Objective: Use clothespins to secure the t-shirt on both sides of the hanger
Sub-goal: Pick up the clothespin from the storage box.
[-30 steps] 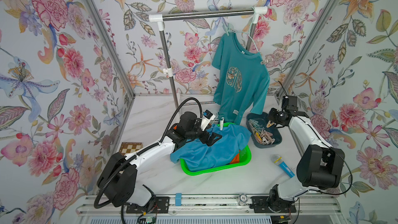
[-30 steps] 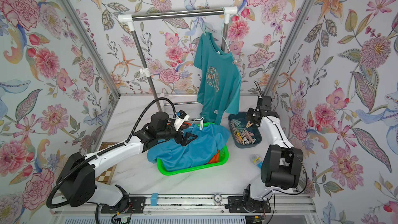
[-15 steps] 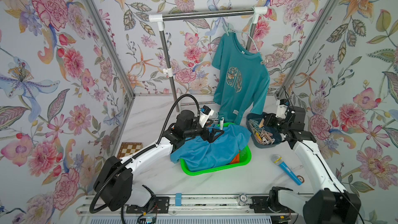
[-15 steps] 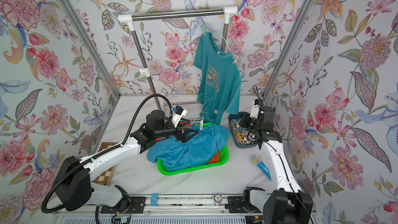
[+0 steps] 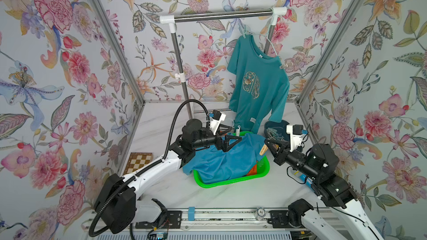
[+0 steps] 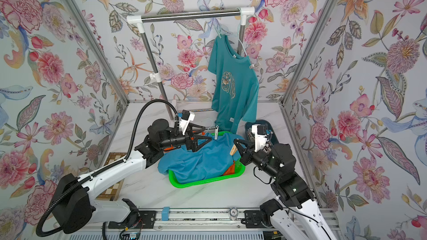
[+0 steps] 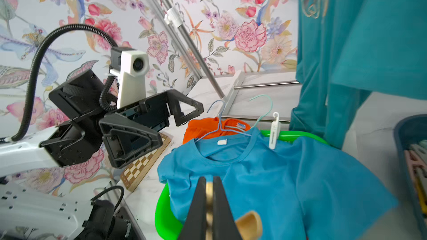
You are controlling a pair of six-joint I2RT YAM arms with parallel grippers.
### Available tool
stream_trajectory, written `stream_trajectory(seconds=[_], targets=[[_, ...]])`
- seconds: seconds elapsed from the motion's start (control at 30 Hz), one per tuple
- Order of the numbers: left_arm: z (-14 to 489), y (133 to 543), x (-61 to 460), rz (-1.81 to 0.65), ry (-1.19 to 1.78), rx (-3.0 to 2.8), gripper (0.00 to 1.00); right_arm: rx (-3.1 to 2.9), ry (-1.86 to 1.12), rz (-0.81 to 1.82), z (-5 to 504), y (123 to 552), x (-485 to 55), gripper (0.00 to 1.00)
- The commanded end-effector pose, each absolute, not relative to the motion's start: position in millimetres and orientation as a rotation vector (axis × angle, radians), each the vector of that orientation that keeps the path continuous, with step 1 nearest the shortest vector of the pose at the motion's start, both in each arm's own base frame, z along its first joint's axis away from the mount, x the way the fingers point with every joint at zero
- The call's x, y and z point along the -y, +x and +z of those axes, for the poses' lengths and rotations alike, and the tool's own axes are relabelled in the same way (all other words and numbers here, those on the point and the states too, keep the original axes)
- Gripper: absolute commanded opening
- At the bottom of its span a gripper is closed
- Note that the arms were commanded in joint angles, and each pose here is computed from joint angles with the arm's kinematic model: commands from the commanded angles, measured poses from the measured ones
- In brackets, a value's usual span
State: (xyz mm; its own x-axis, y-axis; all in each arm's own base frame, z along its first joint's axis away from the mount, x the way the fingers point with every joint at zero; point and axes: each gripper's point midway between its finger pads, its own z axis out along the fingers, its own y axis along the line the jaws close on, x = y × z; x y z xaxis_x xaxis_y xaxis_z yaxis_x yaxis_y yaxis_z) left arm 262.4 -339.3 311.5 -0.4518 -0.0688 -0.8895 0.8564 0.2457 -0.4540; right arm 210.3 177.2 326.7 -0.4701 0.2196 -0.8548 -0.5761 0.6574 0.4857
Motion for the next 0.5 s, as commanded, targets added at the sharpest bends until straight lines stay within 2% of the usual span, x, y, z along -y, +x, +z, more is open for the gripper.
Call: stream_trajectory(seconds=[0.0,0.2,0.33,0.47], targets=[[339.1,246.9,333.0,-1.449,0.734,-1.547,1.0,-1.808,-0.371,0.989,344.7,223.2,-209.7,0.0],[351.3,233.9,328.1,-1.515,0.727,-1.488,1.0,-1.695,-0.507,1.146,381.7,242.2,-259.0,0.0],[352.2,232.8,323.5,-1.495,0.733,-1.48,1.0,-1.631,-0.539,1.216,400.6,248.6,-273.3,0.0],[354.8,234.2,321.6,-1.499,0.741,-1.469,0.95,-1.568,-0.553,1.292,414.3,248.1,-280.7,0.0]])
